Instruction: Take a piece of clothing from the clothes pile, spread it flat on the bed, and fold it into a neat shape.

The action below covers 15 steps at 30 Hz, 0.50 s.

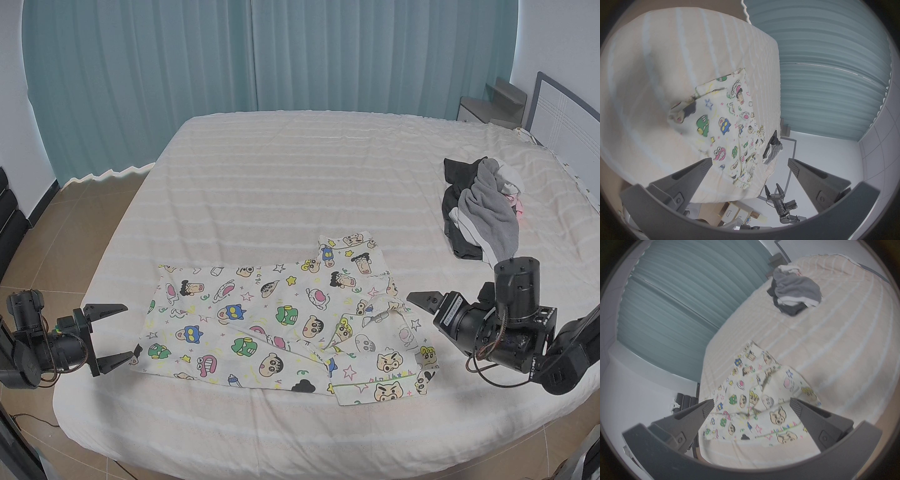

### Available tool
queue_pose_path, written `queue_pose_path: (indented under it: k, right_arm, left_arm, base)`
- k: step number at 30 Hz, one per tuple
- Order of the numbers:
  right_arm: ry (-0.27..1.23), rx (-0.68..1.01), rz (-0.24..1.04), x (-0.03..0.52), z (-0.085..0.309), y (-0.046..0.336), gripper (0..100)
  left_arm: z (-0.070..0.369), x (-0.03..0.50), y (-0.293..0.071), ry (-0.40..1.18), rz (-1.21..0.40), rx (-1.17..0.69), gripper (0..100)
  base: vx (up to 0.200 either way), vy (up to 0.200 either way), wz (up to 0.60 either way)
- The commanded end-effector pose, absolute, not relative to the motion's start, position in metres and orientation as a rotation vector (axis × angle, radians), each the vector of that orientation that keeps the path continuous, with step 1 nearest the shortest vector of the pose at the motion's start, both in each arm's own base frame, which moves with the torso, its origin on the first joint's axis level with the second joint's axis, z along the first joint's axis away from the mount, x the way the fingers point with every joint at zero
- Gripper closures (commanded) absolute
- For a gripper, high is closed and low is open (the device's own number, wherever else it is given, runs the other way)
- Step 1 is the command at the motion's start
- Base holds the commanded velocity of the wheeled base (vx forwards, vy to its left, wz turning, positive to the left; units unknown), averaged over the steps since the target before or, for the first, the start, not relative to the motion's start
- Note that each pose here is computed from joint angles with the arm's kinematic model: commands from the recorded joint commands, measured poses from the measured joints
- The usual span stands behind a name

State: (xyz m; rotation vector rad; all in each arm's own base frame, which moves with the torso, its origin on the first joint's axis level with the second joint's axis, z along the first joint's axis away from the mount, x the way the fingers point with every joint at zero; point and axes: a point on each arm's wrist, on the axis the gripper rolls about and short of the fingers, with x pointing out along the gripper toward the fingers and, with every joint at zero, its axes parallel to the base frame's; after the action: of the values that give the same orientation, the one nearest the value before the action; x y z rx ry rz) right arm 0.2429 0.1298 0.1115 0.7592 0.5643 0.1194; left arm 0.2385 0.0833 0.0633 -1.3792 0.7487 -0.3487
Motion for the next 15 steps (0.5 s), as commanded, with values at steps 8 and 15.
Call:
queue_pose_path:
  k: [8,15]
  right_arm:
    - [0.519,0.756,0.182,0.216,0.094,0.105,0]
    - [0.513,0.761,0.194,0.214,0.096,0.103,0]
  left_arm:
    - [0.062,0.239,0.084,0.668,-0.328,-1.214,0]
    - [0.064,0.249,0.078,0.593,-0.282,-0.978,0]
  base:
    - [0.025,0.000,0.00]
    - [0.000,0.000,0.00]
